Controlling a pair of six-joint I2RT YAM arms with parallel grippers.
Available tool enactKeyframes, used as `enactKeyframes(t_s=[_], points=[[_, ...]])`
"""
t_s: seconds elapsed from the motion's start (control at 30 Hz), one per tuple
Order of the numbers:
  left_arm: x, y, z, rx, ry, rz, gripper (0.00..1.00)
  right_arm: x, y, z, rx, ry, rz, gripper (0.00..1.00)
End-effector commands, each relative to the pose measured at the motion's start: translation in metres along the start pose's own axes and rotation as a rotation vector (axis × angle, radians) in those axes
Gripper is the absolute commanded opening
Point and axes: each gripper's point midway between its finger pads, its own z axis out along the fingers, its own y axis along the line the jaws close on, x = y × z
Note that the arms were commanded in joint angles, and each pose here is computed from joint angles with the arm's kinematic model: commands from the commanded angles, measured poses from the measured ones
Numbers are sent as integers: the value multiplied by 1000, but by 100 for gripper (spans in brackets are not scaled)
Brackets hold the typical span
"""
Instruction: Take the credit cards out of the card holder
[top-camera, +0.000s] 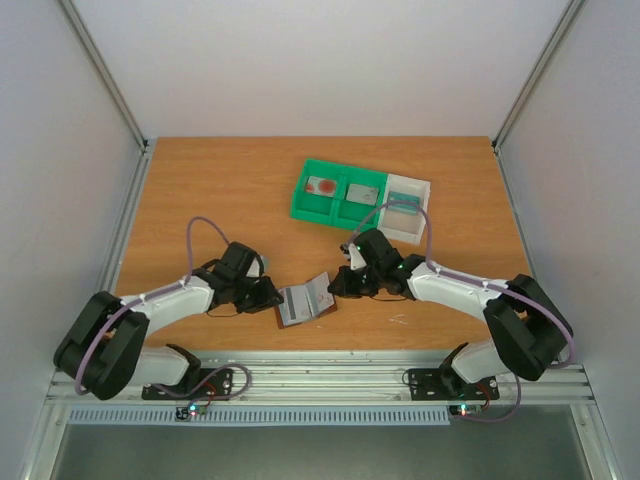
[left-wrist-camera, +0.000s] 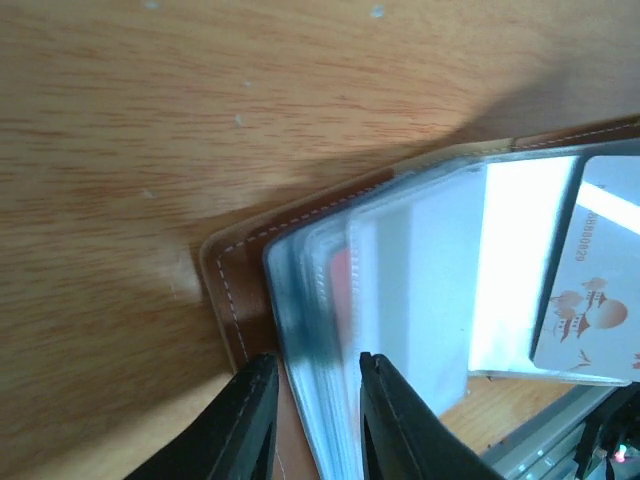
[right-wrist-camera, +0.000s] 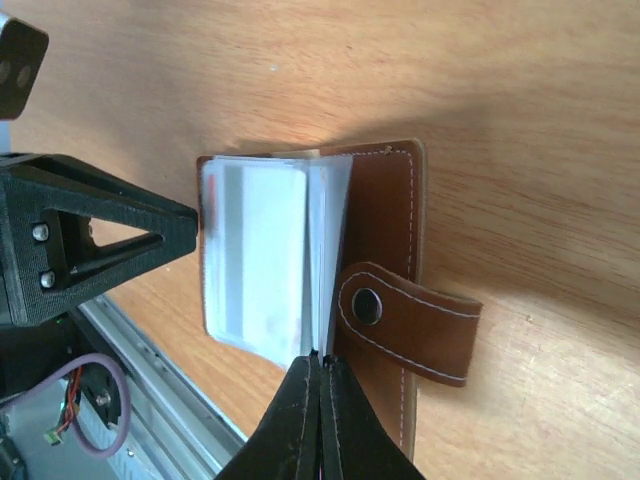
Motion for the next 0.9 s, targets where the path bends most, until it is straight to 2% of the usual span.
enactKeyframes(t_s=[0.0,0.1,0.23,0.4,0.57,0.87], points=[[-9,-26,-23,45,-40,44,27,-6,16,-21,4,4,-97,1],[-14,-50,-44,112,-74,75,35,-4,29,-33,-15,22,-148,1],[-14,-81,-76,191,-97,135,50,4,50,-55,-67,57,-243,1],[2,-124,-116,334,-50,255,63,21,90,-89,-229,99,-351,1],[28,-155,-144,499,47,369,64,43,131,-124,-435,169,-435,1],[52,-174,-170,653,110,447,59,46,154,-141,-547,184,-462,1]])
